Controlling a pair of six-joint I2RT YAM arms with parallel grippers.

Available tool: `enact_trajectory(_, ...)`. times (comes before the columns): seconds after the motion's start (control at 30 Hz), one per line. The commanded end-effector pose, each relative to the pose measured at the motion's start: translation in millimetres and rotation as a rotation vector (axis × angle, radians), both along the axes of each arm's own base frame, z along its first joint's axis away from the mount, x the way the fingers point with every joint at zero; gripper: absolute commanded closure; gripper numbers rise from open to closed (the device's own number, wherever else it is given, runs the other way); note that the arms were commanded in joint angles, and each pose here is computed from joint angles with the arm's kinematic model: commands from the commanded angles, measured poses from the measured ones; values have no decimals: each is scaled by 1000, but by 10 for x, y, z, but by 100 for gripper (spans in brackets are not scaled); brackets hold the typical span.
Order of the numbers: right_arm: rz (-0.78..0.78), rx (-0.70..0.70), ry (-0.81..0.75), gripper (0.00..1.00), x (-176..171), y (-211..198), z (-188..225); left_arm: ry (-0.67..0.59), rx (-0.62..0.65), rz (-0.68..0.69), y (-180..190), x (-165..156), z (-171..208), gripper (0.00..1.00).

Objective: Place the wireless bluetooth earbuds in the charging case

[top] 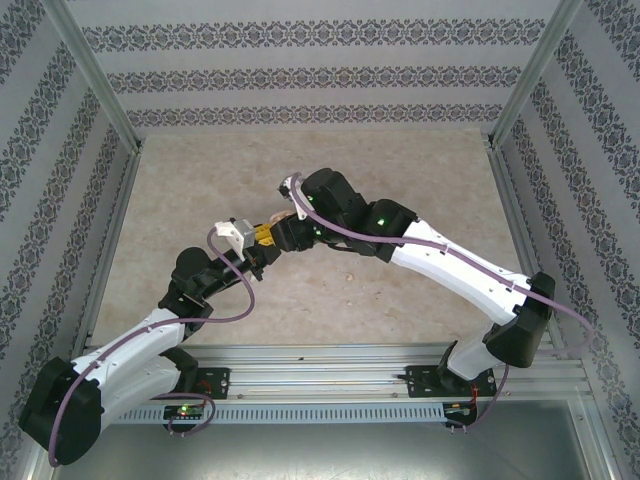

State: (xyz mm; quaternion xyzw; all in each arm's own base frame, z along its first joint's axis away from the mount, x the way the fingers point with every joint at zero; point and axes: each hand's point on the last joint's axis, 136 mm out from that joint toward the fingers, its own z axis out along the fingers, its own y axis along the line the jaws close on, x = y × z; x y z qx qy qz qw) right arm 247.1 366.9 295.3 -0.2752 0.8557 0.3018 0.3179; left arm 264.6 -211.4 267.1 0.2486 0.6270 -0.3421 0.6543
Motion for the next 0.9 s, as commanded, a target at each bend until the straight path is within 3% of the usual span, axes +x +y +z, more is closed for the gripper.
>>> enact_trajectory(0.0, -8, -10, -23, 55, 48, -62, 81, -24, -20, -24, -26, -63, 105, 100)
enact_trajectory(0.43, -6, -6, -30, 65, 71, -110, 122, -22, -19, -21, -14, -74, 96, 100)
enact_trajectory(0.87, 22, 27, -39, 63, -23, -105, 232, -22, -19, -18, -10, -70, 99, 100)
